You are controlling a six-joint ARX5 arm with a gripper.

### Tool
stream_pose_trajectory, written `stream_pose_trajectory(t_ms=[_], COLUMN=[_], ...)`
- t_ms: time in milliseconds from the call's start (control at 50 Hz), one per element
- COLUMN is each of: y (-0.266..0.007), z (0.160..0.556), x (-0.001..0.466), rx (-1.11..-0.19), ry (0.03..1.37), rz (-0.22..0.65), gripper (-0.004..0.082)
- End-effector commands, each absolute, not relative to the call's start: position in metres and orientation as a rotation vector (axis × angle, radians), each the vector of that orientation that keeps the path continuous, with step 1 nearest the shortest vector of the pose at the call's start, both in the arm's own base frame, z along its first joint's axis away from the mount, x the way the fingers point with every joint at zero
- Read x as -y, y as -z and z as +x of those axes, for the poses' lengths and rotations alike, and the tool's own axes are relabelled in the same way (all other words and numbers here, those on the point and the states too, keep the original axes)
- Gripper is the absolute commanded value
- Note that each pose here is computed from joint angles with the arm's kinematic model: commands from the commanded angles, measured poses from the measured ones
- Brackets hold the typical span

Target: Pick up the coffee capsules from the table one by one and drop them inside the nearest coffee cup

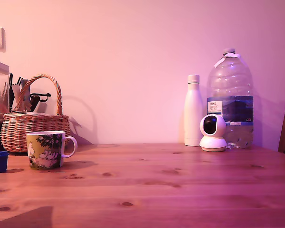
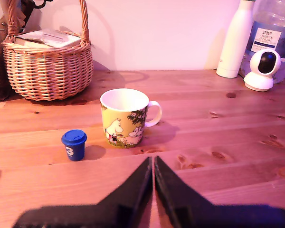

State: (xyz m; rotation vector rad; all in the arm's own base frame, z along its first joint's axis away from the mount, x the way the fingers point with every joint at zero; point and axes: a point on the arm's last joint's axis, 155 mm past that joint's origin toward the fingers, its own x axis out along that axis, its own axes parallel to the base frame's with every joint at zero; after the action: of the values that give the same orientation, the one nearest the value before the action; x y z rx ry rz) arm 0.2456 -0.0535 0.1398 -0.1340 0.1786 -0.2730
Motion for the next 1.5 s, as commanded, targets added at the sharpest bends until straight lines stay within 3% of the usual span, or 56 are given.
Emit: stream_pose_trajectory(t_ms=[0, 60, 180, 240, 300, 580, 1160, 1480], y=[-0.135, -0.135, -0.135, -0.134, -0.134, -0.133, -0.118, -0.098], z=[0.247, 0.249, 0.25, 0.251, 0.251, 0.253, 0.255, 0.255], x=[0.049, 0.044, 0.036, 0.034, 0.034, 0.017, 0.017, 0.019], rx=[-0.174, -0.174, -0.172, -0.173, -0.176, -0.169, -0.188, -0.293], ry=[0.249, 0.222, 0.172, 0.164, 0.161, 0.072, 0.068, 0.068], rz=[-0.142, -0.146, -0.158, -0.162, -0.166, -0.158, -0.134, -0.203], gripper=[0.0035, 0.0144, 0.0477, 0.0581, 0.0628, 0.0629, 0.0629, 0.0644])
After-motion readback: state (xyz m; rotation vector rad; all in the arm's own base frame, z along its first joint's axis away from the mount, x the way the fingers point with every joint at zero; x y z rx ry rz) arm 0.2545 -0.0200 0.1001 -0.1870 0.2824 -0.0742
